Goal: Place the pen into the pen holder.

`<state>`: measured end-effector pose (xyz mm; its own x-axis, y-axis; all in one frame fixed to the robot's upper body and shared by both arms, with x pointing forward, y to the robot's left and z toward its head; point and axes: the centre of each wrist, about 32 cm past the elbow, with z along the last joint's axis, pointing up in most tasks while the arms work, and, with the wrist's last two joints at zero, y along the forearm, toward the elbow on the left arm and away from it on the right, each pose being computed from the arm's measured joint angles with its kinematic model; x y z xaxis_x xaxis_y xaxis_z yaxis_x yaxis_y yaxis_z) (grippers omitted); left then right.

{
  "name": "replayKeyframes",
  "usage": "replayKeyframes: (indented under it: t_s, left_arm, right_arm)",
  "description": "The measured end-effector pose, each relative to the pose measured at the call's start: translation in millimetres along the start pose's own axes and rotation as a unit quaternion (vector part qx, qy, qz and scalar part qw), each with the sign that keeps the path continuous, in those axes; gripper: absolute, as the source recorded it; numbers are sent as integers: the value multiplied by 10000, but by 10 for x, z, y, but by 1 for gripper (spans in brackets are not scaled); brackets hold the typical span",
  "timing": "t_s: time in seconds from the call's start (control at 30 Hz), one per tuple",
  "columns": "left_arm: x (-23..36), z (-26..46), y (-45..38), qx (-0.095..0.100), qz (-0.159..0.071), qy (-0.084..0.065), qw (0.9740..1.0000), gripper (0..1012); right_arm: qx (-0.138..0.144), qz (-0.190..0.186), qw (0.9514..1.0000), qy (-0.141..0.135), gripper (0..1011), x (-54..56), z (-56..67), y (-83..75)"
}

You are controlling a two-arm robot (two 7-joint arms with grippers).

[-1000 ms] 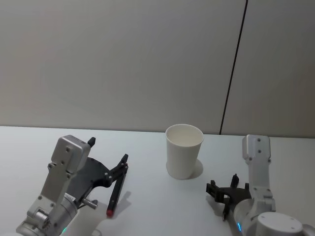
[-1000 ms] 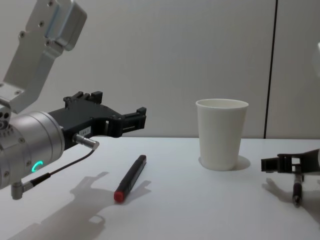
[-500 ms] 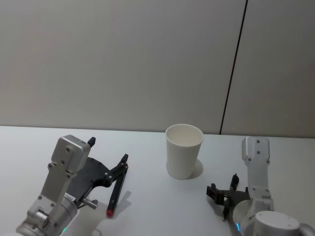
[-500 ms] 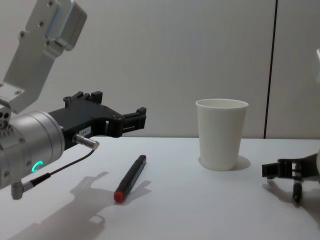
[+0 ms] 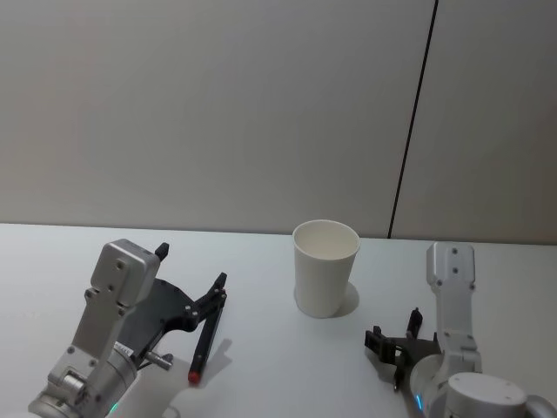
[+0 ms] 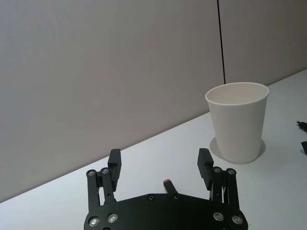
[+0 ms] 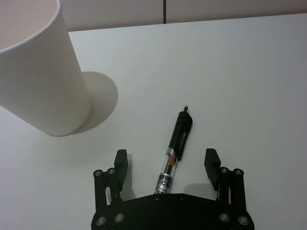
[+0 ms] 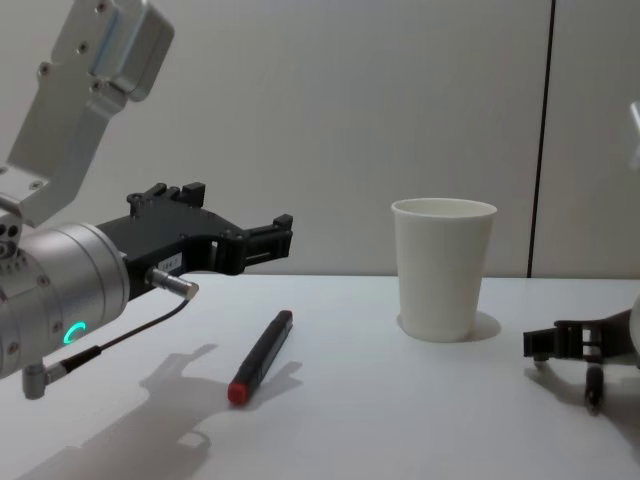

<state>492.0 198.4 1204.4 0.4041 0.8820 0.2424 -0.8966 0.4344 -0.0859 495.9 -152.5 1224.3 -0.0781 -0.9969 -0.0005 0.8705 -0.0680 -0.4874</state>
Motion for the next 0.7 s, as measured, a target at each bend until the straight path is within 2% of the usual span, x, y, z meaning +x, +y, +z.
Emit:
replayKeyframes:
  t_s: [0.1,0.23,0.7]
  left_arm:
    - [1,0,0,0,0,-1,10000,1002]
    - [0,0,0,0,0,0,10000,1001]
    - [1,0,0,0,0,-1,10000,1002]
  right_arm:
    - [-3,-6,10000,1,998,-1,-1,2]
    - [-5,-19,10000,2,919,-1,-1,5]
    - [-13,-26,10000,4,487,-5,-1,9]
